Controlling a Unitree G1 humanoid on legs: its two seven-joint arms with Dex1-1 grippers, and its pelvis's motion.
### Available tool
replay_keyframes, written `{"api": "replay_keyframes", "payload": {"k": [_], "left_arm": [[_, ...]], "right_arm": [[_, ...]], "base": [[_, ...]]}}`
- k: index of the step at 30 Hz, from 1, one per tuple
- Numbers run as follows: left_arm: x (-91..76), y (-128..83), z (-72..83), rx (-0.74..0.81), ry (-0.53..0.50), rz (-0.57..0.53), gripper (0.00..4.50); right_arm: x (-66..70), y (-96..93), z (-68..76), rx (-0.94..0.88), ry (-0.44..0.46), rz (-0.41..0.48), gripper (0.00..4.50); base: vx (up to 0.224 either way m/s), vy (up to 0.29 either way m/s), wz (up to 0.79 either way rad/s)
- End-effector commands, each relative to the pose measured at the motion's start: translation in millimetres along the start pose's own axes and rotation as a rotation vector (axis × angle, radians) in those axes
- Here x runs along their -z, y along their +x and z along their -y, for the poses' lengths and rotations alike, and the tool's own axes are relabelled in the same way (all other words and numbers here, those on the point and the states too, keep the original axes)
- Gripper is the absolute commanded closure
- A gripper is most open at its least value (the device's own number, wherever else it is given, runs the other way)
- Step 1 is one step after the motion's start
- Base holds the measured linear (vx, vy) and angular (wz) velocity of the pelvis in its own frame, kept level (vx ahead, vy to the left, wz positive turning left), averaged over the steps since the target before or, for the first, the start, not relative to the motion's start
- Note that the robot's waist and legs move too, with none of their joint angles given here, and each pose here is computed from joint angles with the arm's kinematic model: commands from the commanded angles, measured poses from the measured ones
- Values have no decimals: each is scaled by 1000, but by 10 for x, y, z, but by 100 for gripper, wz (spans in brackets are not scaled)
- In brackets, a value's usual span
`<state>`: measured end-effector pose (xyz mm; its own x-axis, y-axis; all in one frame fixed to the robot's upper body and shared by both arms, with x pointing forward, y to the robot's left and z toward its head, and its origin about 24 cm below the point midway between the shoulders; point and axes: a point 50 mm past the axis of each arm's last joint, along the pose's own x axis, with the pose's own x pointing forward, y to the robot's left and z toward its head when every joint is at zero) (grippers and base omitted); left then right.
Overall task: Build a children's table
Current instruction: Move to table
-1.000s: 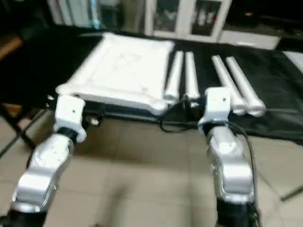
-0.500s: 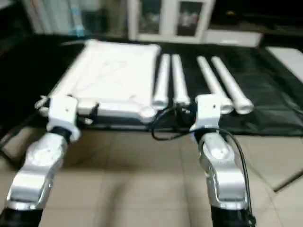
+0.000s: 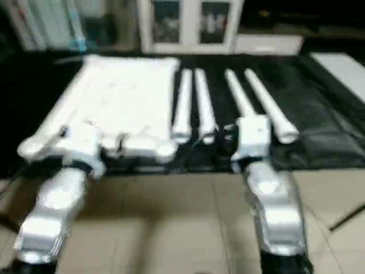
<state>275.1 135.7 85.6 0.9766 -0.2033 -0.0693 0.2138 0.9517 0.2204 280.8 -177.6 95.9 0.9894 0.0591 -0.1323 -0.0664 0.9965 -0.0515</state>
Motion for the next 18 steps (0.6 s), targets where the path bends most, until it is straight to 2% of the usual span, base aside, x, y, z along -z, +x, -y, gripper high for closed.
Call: {"api": "replay_keyframes", "payload": {"k": [1,9,18], "left_arm": [[-32,-7,-124,-33,26,12,11],[-65,15,-181,-44,39,17,11],[-9,-58,-187,-52,19,-4,11]], "right_arm": [[-43,22,-60,-23,5,13,0],[-81,97,-23,-24,-3,29,0],[-35,39,-67,-49,-7,16,0]], "base": [[110,-25,-29],[94,51,-4],[103,-41,0]]}}
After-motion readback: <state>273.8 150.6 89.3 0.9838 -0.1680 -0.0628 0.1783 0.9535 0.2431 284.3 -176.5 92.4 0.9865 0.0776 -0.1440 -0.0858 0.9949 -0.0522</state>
